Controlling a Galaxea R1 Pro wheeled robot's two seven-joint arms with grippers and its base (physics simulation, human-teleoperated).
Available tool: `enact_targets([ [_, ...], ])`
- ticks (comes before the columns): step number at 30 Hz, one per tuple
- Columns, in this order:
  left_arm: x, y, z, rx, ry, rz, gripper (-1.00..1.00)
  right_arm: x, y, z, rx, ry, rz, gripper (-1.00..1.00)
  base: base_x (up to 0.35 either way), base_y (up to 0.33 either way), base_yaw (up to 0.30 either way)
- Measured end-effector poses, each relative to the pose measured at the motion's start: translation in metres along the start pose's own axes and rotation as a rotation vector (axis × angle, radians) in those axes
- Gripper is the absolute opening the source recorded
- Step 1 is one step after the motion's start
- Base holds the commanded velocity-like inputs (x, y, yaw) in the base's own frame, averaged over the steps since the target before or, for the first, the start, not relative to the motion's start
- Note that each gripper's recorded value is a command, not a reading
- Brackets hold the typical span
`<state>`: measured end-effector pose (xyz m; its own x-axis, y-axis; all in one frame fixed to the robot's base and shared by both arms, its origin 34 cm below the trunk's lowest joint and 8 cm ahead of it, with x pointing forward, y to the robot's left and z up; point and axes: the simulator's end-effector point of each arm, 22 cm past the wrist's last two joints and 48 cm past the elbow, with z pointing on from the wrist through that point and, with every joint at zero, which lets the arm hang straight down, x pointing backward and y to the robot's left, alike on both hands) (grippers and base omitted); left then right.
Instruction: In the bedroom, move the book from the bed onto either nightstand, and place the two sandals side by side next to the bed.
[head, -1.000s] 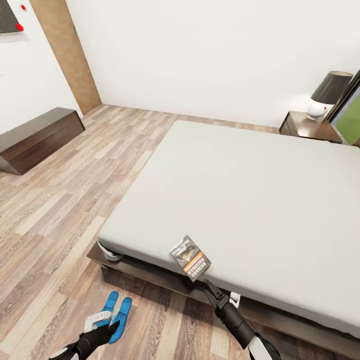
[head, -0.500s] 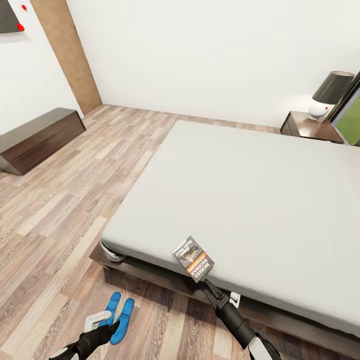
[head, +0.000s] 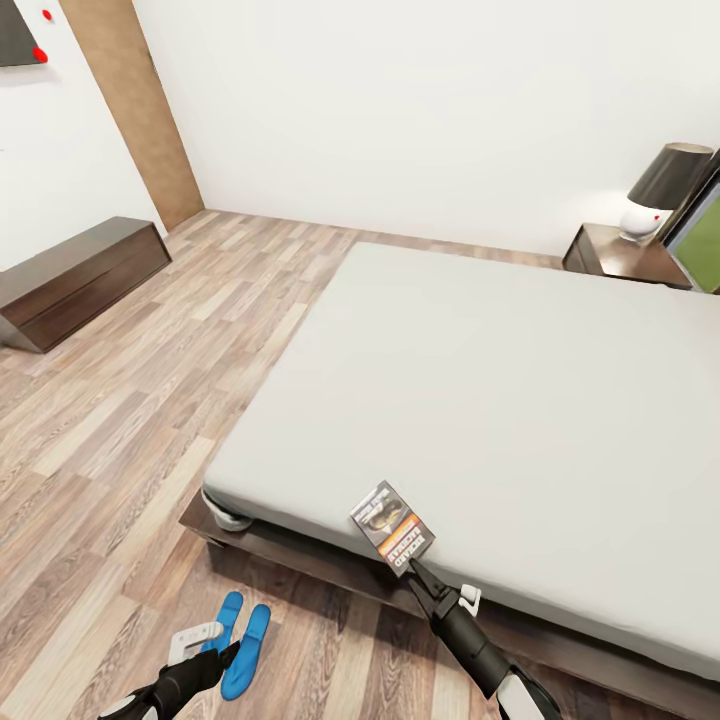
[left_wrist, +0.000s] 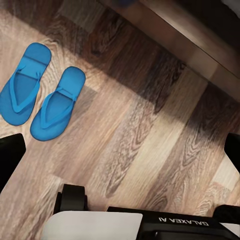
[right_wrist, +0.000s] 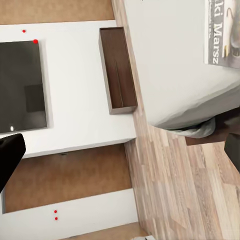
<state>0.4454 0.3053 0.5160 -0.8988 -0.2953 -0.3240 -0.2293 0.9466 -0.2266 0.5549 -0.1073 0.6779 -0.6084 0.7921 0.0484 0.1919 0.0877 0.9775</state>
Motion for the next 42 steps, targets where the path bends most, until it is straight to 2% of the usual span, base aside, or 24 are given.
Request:
enact_targets([
  [10, 0.002, -0.004, 0.001, 0.005, 0.003, -0.002, 1.00, 0.000, 0.000, 0.000, 0.000, 0.000, 0.000, 1.00, 0.001, 0.000, 0.000],
  [17, 0.007, -0.011, 0.012, 0.015, 0.005, -0.009, 1.00, -0.001, -0.009, 0.003, 0.000, 0.000, 0.000, 1.00, 0.000, 0.000, 0.000],
  [42, 0.017, -0.005, 0.046, 0.017, 0.005, -0.009, 1.00, -0.004, -0.044, 0.012, -0.001, 0.000, -0.001, 1.00, 0.000, 0.000, 0.000],
])
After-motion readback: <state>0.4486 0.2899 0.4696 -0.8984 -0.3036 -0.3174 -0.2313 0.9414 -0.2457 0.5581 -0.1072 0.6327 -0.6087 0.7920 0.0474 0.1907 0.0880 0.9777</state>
